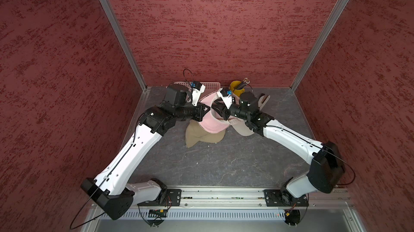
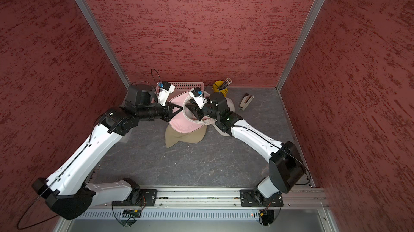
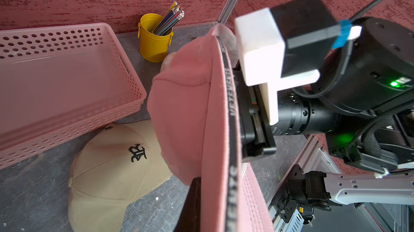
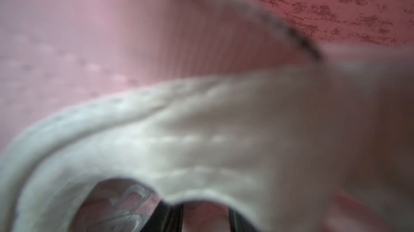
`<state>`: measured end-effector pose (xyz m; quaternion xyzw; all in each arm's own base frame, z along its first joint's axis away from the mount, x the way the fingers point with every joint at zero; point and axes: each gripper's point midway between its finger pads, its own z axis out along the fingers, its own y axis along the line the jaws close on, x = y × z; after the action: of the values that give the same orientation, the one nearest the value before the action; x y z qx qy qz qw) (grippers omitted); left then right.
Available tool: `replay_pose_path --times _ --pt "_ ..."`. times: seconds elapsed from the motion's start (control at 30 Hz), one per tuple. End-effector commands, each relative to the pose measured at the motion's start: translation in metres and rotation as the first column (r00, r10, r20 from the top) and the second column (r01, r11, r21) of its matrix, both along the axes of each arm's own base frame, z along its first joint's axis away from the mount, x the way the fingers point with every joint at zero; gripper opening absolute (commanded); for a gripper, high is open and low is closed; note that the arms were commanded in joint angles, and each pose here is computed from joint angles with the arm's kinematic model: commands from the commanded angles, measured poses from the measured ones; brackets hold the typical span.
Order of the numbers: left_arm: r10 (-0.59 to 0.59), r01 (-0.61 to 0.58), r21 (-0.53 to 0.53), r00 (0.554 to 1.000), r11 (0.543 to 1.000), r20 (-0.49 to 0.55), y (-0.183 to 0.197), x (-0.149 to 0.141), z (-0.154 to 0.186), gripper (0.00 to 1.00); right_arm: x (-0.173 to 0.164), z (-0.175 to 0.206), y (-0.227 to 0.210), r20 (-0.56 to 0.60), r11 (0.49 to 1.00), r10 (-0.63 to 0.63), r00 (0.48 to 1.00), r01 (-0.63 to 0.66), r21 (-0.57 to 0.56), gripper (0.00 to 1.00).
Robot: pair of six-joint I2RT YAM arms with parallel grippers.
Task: Turn the baseball cap inside out
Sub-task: Turn over the baseball cap.
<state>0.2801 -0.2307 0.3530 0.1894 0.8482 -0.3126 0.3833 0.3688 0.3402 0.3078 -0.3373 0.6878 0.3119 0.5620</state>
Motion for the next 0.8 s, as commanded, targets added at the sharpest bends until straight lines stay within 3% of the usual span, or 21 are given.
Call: replay_pose_path --times 0.0,0.13,0.27,0.37,0.53,0.6,0.7,0.77 --pt "0.001 -0.001 -0.027 1.0 1.0 0.017 -0.005 -0.005 0.007 0.0 0.047 0.058 -0.039 0.019 0.937 -0.244 0.969 0.231 0.263 0.31" --pt "0.009 -0.009 -0.027 1.0 1.0 -0.006 -0.012 -0.004 -0.004 0.0 0.067 0.083 -0.077 -0.07 0.797 -0.386 0.92 0.371 0.476 0.35" --pt "0.003 -0.003 0.004 1.0 1.0 -0.022 -0.021 -0.004 -0.015 0.0 0.082 0.085 -0.094 -0.158 0.725 -0.459 0.874 0.471 0.502 0.39" --pt "0.045 -0.045 0.031 0.999 0.998 0.008 -0.015 0.001 -0.014 0.0 0.084 0.078 -0.095 -0.171 0.75 -0.473 0.864 0.497 0.436 0.4" --pt "0.173 -0.189 0.112 0.975 0.976 0.136 0.018 0.014 0.006 0.0 0.069 0.054 -0.099 -0.156 0.833 -0.486 0.86 0.51 0.216 0.42" --pt "0.172 -0.194 0.135 0.972 0.972 0.158 0.022 0.014 0.014 0.0 0.056 0.038 -0.085 -0.121 0.909 -0.396 0.91 0.407 0.087 0.42" --pt "0.151 -0.171 0.123 0.975 0.978 0.161 0.02 0.01 0.022 0.0 0.036 0.017 -0.073 -0.108 0.961 -0.275 0.955 0.275 -0.014 0.45" --pt "0.139 -0.157 0.118 0.979 0.981 0.147 0.018 0.008 0.023 0.0 0.017 0.016 -0.069 -0.074 0.98 -0.198 0.977 0.198 -0.011 0.48"
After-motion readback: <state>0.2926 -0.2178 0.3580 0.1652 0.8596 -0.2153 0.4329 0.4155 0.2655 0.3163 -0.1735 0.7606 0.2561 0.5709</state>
